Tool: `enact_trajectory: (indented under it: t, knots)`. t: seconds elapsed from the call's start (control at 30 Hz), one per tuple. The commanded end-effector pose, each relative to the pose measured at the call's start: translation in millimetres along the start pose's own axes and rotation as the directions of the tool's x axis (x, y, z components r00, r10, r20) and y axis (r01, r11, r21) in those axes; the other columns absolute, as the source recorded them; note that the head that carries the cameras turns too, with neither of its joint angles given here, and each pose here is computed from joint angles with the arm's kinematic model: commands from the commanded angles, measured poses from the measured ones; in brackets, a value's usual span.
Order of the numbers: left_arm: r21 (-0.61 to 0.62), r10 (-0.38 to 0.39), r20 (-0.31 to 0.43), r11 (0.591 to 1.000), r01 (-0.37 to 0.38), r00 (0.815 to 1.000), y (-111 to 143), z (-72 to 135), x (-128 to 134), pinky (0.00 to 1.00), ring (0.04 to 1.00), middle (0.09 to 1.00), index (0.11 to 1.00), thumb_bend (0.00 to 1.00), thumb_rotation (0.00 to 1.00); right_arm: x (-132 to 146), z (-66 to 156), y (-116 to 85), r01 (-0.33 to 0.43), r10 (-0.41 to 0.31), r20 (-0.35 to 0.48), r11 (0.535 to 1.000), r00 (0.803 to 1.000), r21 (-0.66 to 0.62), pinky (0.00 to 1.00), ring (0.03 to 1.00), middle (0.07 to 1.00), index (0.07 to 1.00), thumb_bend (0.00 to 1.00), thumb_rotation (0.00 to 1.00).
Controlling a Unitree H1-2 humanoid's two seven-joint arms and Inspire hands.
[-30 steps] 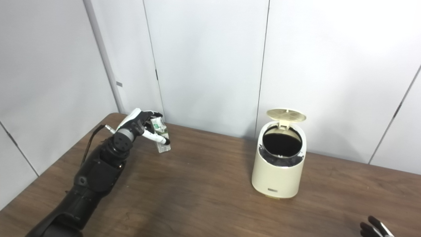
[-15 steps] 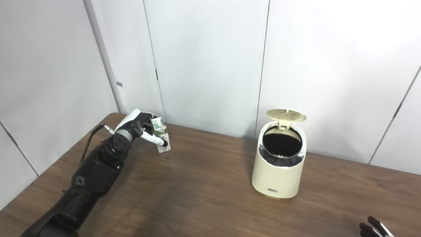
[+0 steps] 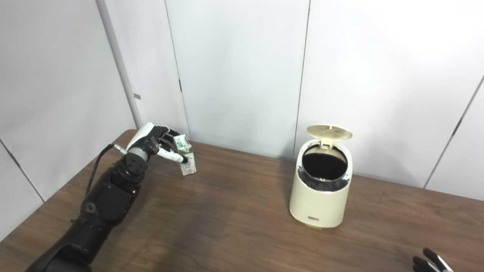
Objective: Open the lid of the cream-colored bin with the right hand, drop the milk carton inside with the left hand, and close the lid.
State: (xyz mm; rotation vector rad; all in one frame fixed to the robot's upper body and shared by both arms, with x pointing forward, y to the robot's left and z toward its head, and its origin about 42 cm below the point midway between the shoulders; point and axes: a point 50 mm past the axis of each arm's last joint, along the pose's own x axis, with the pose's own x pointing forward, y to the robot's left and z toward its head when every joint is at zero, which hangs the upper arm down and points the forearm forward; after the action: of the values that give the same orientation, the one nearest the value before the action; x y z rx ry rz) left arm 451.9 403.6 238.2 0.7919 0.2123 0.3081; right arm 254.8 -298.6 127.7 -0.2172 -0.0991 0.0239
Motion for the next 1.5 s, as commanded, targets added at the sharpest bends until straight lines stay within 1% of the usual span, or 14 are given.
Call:
enact_trajectory:
  t: [0.0, 0.1, 0.13, 0.17, 0.23, 0.63, 0.73, 0.87, 0.97, 1.07, 1.23, 1.3, 1.4, 1.47]
  knots:
    - [-0.056, 0.096, 0.087, 0.994, -0.091, 0.992, 20, 28, 10, 0.49, 0.579, 0.631, 0.669, 0.78, 0.0, 6, 10, -4, 0.007, -0.006, 0.058, 1.0, 0.998, -0.014, 0.72, 0.824, 0.817, 0.859, 0.86, 1.0]
    - [-0.165, 0.108, 0.098, 0.982, -0.09, 0.989, 16, 28, 12, 0.46, 0.535, 0.604, 0.642, 0.74, 0.0, 6, 11, -4, 0.008, -0.007, 0.06, 1.0, 0.998, -0.019, 0.72, 0.819, 0.813, 0.853, 0.87, 1.0]
    - [-0.199, 0.11, 0.1, 0.976, -0.088, 0.989, 15, 28, 12, 0.44, 0.508, 0.534, 0.587, 0.63, 0.0, 6, 11, -4, 0.007, -0.005, 0.063, 1.0, 0.998, -0.025, 0.72, 0.82, 0.815, 0.855, 0.86, 1.0]
    - [-0.22, 0.11, 0.102, 0.972, -0.086, 0.989, 14, 28, 13, 0.43, 0.489, 0.492, 0.55, 0.56, 0.0, 6, 12, -4, 0.007, -0.006, 0.065, 1.0, 0.998, -0.027, 0.72, 0.821, 0.818, 0.857, 0.85, 1.0]
    - [-0.238, 0.104, 0.109, 0.968, -0.076, 0.989, 12, 28, 14, 0.41, 0.455, 0.47, 0.523, 0.53, 0.0, 7, 14, -4, 0.014, -0.012, 0.064, 1.0, 0.998, -0.025, 0.74, 0.83, 0.825, 0.863, 0.86, 1.0]
    - [-0.197, 0.076, 0.111, 0.979, -0.053, 0.991, 10, 30, 16, 0.41, 0.45, 0.472, 0.503, 0.52, 0.0, 6, 15, -9, 0.035, -0.033, 0.069, 0.999, 0.997, -0.023, 0.74, 0.829, 0.813, 0.858, 0.86, 1.0]
    - [-0.192, 0.083, 0.125, 0.98, -0.058, 0.989, 12, 31, 15, 0.4, 0.444, 0.463, 0.506, 0.52, 0.0, 6, 14, -8, 0.037, -0.035, 0.066, 0.999, 0.997, -0.026, 0.75, 0.831, 0.815, 0.862, 0.86, 1.0]
    - [-0.177, 0.124, 0.143, 0.979, -0.098, 0.982, 14, 32, 10, 0.39, 0.436, 0.453, 0.513, 0.52, 0.0, 7, 14, -6, 0.038, -0.037, 0.065, 0.999, 0.997, -0.023, 0.75, 0.836, 0.819, 0.864, 0.85, 1.0]
    - [-0.187, 0.167, 0.166, 0.973, -0.135, 0.972, 14, 35, 3, 0.38, 0.428, 0.453, 0.515, 0.52, 0.0, 6, 14, -5, 0.04, -0.039, 0.062, 0.999, 0.997, -0.026, 0.75, 0.835, 0.818, 0.863, 0.85, 1.0]
    - [-0.244, 0.212, 0.196, 0.956, -0.162, 0.957, 11, 39, -5, 0.38, 0.417, 0.452, 0.514, 0.52, 0.0, 6, 15, -5, 0.039, -0.037, 0.067, 0.999, 0.997, -0.03, 0.75, 0.833, 0.819, 0.866, 0.83, 1.0]
    - [-0.316, 0.248, 0.258, 0.935, -0.16, 0.934, 2, 50, -22, 0.37, 0.39, 0.464, 0.525, 0.5, 0.0, 5, 17, -3, 0.038, -0.036, 0.069, 0.999, 0.997, -0.029, 0.77, 0.846, 0.833, 0.878, 0.8, 1.0]
    - [-0.319, 0.263, 0.296, 0.933, -0.165, 0.918, -1, 55, -29, 0.37, 0.385, 0.468, 0.529, 0.5, 0.0, 4, 17, -1, 0.034, -0.033, 0.068, 0.999, 0.997, -0.018, 0.78, 0.855, 0.843, 0.887, 0.8, 1.0]
    - [-0.342, 0.29, 0.36, 0.925, -0.164, 0.887, -8, 61, -37, 0.36, 0.379, 0.475, 0.53, 0.5, 0.0, 4, 13, 0, 0.019, -0.022, 0.082, 0.999, 0.996, 0.029, 0.86, 0.888, 0.851, 0.906, 0.82, 1.0]
    - [-0.355, 0.297, 0.379, 0.921, -0.159, 0.876, -11, 63, -40, 0.36, 0.376, 0.479, 0.529, 0.5, 0.0, 5, 12, 1, 0.016, -0.019, 0.085, 0.999, 0.996, 0.034, 0.9, 0.9, 0.854, 0.918, 0.82, 1.0]
